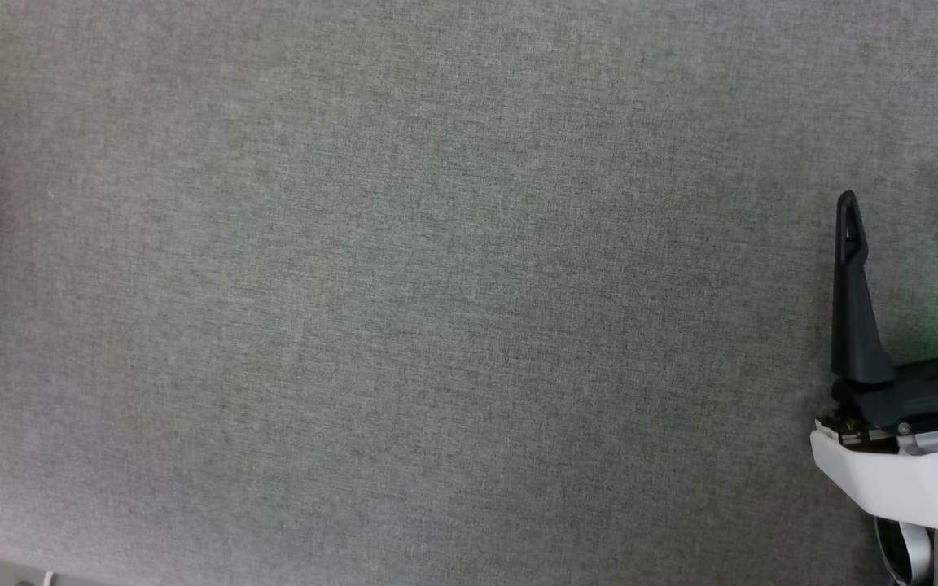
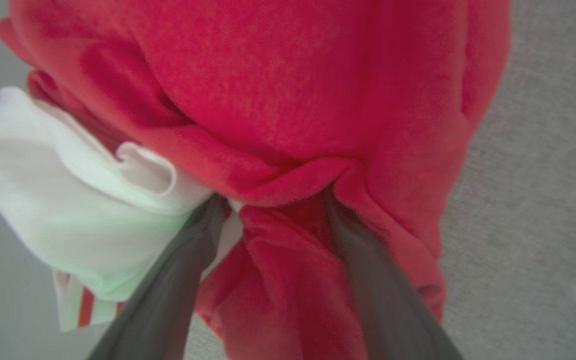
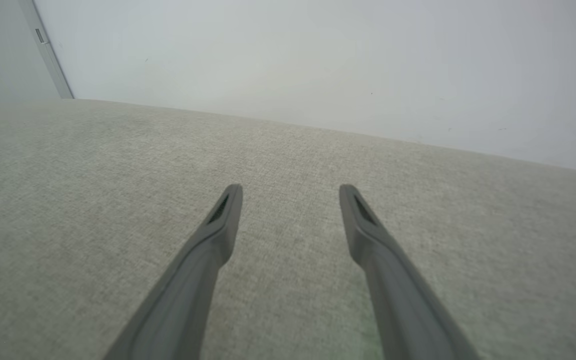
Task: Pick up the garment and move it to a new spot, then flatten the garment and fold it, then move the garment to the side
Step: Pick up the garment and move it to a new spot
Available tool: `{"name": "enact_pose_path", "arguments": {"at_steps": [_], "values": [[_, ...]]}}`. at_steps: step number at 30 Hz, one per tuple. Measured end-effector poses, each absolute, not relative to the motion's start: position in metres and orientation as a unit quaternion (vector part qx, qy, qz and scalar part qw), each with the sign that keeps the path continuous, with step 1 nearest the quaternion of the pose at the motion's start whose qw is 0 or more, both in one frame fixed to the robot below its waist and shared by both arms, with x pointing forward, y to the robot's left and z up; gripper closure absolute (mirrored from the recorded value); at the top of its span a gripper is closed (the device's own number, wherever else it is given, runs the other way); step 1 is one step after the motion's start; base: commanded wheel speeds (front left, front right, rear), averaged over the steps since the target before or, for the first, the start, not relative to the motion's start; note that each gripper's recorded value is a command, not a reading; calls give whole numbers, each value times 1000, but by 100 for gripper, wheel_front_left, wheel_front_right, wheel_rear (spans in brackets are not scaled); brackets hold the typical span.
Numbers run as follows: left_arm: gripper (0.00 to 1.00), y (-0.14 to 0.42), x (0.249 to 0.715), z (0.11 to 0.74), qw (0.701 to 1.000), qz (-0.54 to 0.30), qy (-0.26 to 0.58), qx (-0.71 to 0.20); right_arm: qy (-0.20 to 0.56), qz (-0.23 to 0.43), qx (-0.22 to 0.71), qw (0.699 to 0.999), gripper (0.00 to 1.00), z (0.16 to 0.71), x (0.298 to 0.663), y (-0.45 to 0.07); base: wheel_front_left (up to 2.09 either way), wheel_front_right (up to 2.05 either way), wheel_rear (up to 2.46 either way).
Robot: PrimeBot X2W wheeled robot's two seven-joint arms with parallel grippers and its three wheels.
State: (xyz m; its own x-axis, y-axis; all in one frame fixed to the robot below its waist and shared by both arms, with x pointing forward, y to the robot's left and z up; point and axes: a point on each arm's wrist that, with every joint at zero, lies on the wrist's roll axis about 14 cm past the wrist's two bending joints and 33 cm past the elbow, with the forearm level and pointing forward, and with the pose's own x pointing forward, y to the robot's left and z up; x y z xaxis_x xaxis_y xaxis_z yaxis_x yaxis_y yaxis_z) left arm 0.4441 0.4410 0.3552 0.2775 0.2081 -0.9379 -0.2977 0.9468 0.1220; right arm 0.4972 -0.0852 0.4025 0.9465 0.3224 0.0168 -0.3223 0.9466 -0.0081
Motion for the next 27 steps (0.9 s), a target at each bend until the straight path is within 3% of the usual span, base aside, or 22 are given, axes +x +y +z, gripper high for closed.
{"name": "enact_pose_path", "arguments": {"at_steps": [1, 2, 3, 12, 20, 27], "values": [[0, 441, 444, 355, 798, 158, 581, -37, -9, 163, -3, 987, 0, 402, 497, -85, 0, 0, 0], [53, 441, 444, 355, 797, 157, 582, -35, -9, 163, -3, 987, 0, 402, 498, -85, 0, 0, 0], [100, 441, 444, 355, 797, 156, 582, -33, -9, 163, -3, 987, 0, 402, 498, -85, 0, 0, 0], [100, 446, 441, 381, 812, 154, 563, -15, -14, 171, 2, 985, 0, 414, 494, -79, 0, 0, 0], [100, 448, 462, 467, 869, 128, 475, 56, -36, 173, 15, 984, 0, 449, 480, -78, 0, 0, 0], [100, 413, 480, 554, 906, 72, 398, 127, -60, 169, 23, 984, 0, 484, 460, -83, 0, 0, 0]]}}
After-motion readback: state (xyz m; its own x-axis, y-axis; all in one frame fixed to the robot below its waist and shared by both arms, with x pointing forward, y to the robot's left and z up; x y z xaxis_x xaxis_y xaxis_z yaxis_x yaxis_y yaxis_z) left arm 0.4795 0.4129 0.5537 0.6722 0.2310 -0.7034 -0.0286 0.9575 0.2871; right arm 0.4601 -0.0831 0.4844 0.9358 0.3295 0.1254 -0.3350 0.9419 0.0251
